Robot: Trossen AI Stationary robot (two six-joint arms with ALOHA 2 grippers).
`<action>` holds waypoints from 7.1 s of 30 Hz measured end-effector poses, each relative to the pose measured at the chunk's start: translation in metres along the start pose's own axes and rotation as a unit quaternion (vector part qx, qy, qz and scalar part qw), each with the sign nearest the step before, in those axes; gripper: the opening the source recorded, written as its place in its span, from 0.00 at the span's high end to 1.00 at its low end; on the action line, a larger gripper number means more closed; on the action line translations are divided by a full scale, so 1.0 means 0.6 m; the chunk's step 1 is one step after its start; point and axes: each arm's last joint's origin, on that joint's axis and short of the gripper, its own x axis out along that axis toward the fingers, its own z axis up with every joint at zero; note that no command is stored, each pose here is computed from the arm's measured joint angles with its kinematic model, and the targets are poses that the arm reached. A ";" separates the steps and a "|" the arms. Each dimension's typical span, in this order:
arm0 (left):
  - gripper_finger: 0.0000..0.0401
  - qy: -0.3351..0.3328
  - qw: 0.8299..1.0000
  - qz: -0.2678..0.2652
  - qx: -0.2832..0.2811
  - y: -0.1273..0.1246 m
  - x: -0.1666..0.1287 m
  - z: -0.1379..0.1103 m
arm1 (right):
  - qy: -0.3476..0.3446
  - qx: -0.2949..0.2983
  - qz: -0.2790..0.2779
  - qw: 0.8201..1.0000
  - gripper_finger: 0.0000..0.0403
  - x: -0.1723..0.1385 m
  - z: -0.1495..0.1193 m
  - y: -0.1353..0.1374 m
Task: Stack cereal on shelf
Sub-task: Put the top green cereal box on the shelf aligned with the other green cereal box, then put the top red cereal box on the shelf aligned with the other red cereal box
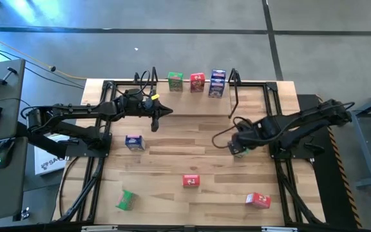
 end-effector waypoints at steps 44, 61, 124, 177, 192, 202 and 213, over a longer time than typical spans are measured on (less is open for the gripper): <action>0.98 -0.007 1.000 0.007 0.012 0.003 -0.001 0.002 | -0.108 0.038 -0.162 0.980 0.62 0.077 0.014 0.066; 0.98 -0.025 0.999 -0.002 -0.020 0.008 -0.002 0.007 | -0.190 -0.397 0.089 0.893 0.62 0.121 0.211 0.191; 0.29 0.313 0.934 -0.090 0.144 -0.030 0.157 0.089 | -0.434 -0.457 0.165 0.758 0.94 0.063 0.008 0.100; 0.59 0.370 0.909 0.023 0.192 0.154 0.117 0.136 | -0.432 -0.476 0.161 0.749 0.94 0.065 0.005 0.100; 0.43 0.377 0.905 0.035 0.192 0.164 0.133 0.123 | -0.428 -0.479 0.167 0.748 0.94 0.065 0.004 0.101; 0.39 0.350 0.902 0.099 0.233 0.169 0.123 0.150 | -0.427 -0.480 0.169 0.747 0.94 0.065 0.004 0.101; 0.63 0.256 0.955 0.008 0.153 0.101 0.061 0.162 | -0.418 -0.488 0.158 0.750 0.94 0.072 0.003 0.100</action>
